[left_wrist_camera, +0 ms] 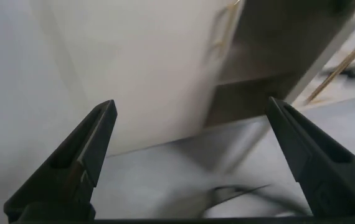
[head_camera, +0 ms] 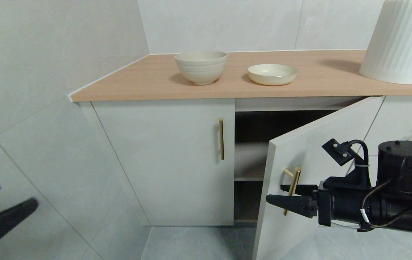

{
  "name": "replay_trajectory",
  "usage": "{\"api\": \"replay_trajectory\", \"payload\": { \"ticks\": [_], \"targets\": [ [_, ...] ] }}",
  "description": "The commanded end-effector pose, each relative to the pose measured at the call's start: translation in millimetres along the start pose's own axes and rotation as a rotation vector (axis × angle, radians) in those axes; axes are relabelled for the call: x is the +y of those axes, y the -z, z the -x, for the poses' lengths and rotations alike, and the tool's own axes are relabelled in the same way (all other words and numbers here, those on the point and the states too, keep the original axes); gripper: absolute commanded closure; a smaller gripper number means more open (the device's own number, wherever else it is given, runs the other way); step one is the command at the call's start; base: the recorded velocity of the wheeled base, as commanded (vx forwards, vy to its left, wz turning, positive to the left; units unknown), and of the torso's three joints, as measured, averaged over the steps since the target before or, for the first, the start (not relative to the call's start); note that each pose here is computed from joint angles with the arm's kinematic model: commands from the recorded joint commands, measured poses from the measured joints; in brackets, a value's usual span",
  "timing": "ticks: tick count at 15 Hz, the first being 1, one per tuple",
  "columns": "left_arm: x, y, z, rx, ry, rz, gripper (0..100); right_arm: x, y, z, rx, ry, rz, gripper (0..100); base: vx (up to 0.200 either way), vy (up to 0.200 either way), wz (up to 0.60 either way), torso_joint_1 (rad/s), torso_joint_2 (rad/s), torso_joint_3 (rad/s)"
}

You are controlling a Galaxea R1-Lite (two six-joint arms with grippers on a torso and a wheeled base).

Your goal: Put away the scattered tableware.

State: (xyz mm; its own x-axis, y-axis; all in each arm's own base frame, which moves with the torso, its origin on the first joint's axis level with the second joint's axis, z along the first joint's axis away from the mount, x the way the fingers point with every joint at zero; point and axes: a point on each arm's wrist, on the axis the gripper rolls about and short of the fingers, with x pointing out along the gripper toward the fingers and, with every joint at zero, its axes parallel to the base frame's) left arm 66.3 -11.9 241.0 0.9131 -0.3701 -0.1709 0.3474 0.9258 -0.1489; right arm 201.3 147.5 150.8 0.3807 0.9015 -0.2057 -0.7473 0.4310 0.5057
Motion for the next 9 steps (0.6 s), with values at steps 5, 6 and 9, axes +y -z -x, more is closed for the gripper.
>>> {"api": "replay_trajectory", "payload": {
  "ticks": [5,6,9],
  "targets": [
    [-45.9,29.3,-197,0.220,0.363,0.358,0,8,-3,6,-0.018,-0.022,0.019,0,0.000,0.000,0.00,0.000,0.00,0.000],
    [-54.0,41.5,-223,0.184,0.365,0.345,0,10,-1,9,-0.016,-0.021,0.018,0,0.000,0.000,0.00,0.000,0.00,0.000],
    [-54.4,59.0,-253,0.142,0.285,0.288,0,9,1,9,-0.013,-0.020,0.016,0,0.000,0.000,0.00,0.000,0.00,0.000]
  ]
}}
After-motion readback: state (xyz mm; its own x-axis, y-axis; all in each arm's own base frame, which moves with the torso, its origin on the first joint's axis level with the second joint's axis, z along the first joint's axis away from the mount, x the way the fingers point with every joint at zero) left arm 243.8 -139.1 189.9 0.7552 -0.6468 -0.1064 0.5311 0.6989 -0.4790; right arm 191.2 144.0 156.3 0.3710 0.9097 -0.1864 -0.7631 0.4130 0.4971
